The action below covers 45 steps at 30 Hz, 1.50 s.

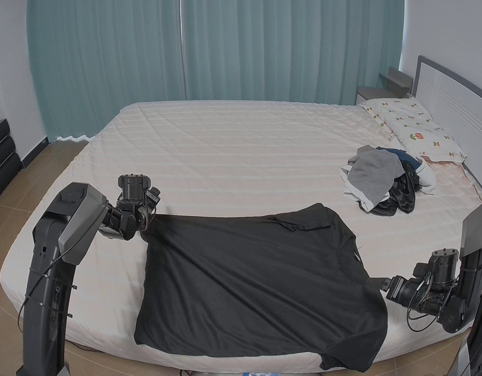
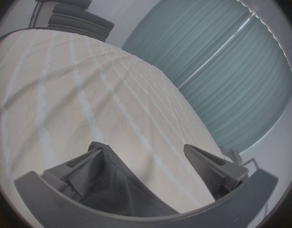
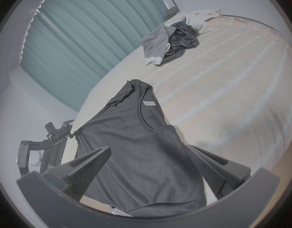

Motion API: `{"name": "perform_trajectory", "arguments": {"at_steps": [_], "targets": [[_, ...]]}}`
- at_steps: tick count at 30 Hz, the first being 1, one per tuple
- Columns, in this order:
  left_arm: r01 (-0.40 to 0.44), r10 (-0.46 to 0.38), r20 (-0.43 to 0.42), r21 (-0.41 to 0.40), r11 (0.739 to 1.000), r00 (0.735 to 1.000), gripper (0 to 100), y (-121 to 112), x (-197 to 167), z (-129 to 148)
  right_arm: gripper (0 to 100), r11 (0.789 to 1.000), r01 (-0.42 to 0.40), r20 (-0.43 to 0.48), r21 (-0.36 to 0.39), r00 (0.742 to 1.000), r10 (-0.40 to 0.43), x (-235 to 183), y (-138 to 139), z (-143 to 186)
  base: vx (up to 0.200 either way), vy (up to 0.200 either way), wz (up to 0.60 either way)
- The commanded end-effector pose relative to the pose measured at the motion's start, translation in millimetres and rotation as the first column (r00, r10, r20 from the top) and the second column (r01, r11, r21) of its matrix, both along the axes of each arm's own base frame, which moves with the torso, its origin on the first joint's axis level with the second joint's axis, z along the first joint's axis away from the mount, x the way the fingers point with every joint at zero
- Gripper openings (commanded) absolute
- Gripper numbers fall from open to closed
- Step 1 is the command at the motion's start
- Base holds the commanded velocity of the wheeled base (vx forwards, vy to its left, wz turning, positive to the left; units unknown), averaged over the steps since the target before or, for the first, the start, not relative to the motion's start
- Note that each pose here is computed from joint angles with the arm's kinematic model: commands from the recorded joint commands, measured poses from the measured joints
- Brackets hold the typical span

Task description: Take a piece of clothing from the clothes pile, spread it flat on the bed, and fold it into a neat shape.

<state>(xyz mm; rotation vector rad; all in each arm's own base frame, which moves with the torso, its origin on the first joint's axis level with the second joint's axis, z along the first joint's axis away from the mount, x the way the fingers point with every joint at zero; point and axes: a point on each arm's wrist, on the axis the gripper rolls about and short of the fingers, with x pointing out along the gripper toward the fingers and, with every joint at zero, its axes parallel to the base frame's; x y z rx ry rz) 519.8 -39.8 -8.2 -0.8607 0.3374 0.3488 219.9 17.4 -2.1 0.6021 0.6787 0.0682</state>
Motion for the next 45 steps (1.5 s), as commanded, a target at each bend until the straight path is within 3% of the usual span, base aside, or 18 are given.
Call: {"name": "perform_trajectory", "arguments": {"at_steps": [1, 6, 7, 11, 13, 14, 19, 23, 29, 40, 42, 45], "targets": [[-0.014, 0.016, 0.057, -0.04, 0.999, 0.998, 100, 4, -1, 30, 100, 1.0, -0.002, -0.006, 0.0, 1.0, 0.002, -3, 0, 0, 0.0, 0.0, 0.0], [0.001, 0.008, 0.106, -0.083, 0.997, 0.994, 100, 6, -5, 58, 100, 1.0, -0.002, -0.009, -0.001, 1.0, 0.002, -3, 0, 0, 0.0, 0.0, 0.0], [0.037, -0.025, 0.108, -0.109, 0.993, 0.994, 100, 5, -7, 65, 100, 1.0, -0.002, -0.009, -0.001, 1.0, 0.002, -3, 0, 0, 0.0, 0.0, 0.0], [0.179, -0.177, 0.029, -0.193, 0.965, 0.984, 100, 2, -24, 77, 100, 1.0, -0.002, -0.012, -0.001, 1.0, 0.002, -3, 0, -1, 0.0, 0.0, 0.0], [0.198, -0.202, 0.005, -0.209, 0.957, 0.979, 100, 2, -27, 77, 100, 1.0, -0.004, -0.012, -0.001, 1.0, 0.004, -4, 1, -1, 0.0, 0.0, 0.0], [0.215, -0.232, -0.05, -0.235, 0.948, 0.971, 100, 3, -31, 74, 100, 1.0, -0.008, -0.014, -0.001, 1.0, 0.008, -4, 2, -1, 0.0, 0.0, 0.0], [0.202, -0.255, -0.175, -0.276, 0.94, 0.951, 100, 8, -32, 67, 100, 1.0, -0.01, -0.017, -0.001, 1.0, 0.01, -4, 2, -2, 0.0, 0.0, 0.0], [0.152, -0.221, -0.185, -0.326, 0.933, 0.958, 100, 20, -28, 76, 100, 1.0, -0.01, -0.019, -0.001, 1.0, 0.01, -4, 2, -2, 0.0, 0.0, 0.0], [0.09, -0.177, -0.128, -0.503, 0.859, 0.976, 100, 49, -27, 96, 100, 1.0, -0.01, -0.017, -0.001, 1.0, 0.01, -4, 2, -2, 0.0, 0.0, 0.0], [0.02, -0.184, -0.288, -0.491, 0.871, 0.94, 100, 59, -64, 66, 100, 1.0, -0.008, 0.013, -0.005, 1.0, 0.008, 11, 3, -6, 0.0, 0.0, 0.0], [0.02, -0.203, -0.319, -0.496, 0.868, 0.926, 100, 58, -86, 64, 100, 1.0, 0.008, 0.08, -0.024, 0.997, -0.006, 33, 6, -7, 0.0, 0.0, 0.0], [0.042, -0.229, -0.308, -0.511, 0.859, 0.923, 100, 56, -106, 69, 100, 0.999, 0.003, 0.099, -0.047, 0.995, 0.002, 58, 12, -12, 0.0, 0.0, 0.0]]}}
